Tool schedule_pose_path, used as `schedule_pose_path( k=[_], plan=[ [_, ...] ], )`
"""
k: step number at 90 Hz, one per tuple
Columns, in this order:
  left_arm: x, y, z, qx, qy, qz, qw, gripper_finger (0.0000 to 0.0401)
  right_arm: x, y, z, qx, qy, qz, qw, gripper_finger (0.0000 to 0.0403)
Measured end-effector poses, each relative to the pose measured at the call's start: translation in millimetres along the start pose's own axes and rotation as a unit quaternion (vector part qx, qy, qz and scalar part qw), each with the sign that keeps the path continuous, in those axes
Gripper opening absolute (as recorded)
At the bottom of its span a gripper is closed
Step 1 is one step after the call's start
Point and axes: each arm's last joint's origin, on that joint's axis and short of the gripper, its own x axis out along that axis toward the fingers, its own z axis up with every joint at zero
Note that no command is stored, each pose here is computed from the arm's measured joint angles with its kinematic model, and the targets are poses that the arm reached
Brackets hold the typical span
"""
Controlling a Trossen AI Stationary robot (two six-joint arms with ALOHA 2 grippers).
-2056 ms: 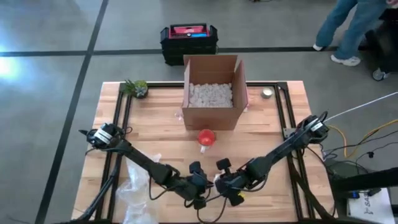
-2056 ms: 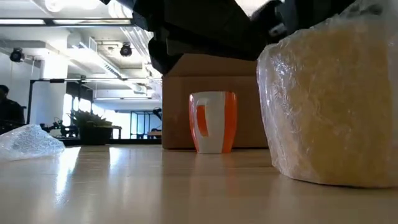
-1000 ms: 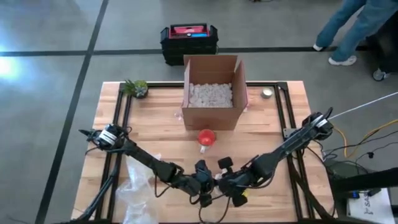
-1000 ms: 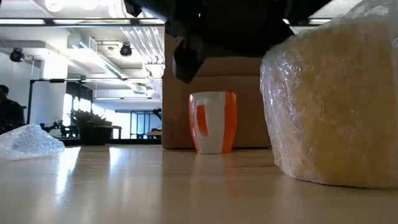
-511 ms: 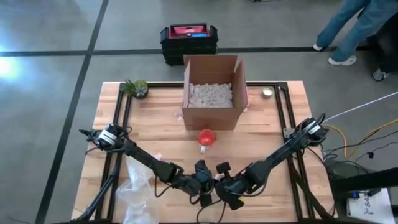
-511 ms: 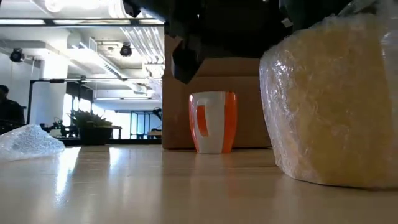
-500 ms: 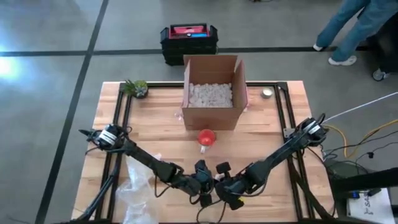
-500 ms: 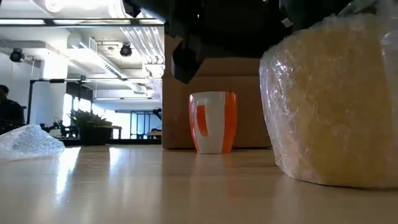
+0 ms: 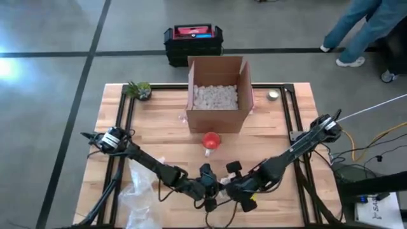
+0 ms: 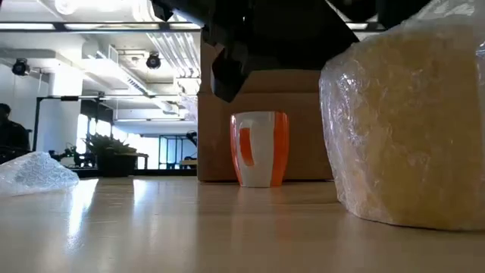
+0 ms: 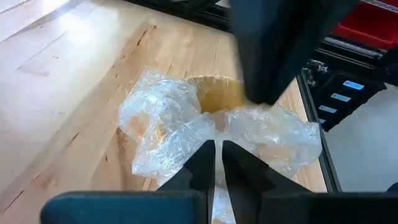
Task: Wrap mug
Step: Wrap the yellow mug with the transparent bubble wrap
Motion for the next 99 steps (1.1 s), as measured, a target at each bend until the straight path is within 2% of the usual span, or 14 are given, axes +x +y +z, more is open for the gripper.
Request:
schedule_pose_path(
  k=[8, 19, 31, 42, 58, 84, 99],
  plan=[
    [0, 0, 0, 0.0, 0.0, 0.0, 1.0, 0.002, -2, 5, 0, 0.006, 0.0, 0.029, 1.0, 0.0014],
    [0, 0, 0, 0.0, 0.0, 0.0, 1.0, 0.002, 8, 11, -3, -0.002, 0.012, 0.033, 0.999, 0.0014],
    [0, 0, 0, 0.0, -0.001, -0.001, 1.0, 0.002, 33, 11, -10, -0.011, 0.048, 0.017, 0.999, 0.0014],
    [0, 0, 0, -0.001, -0.002, -0.001, 1.0, 0.002, 45, 10, -11, -0.024, 0.054, -0.009, 0.998, 0.0014],
    [0, 0, 1, -0.002, -0.004, -0.002, 1.0, 0.002, 61, 1, -14, -0.026, 0.076, -0.018, 0.997, 0.0014],
    [0, 0, 1, 0.0, -0.004, -0.002, 1.0, 0.002, 90, -12, -20, -0.018, 0.105, -0.016, 0.994, 0.0013],
    [0, 0, 1, 0.0, -0.004, -0.003, 1.0, 0.002, 90, -13, -19, -0.024, 0.104, -0.002, 0.994, 0.0013]
  ],
)
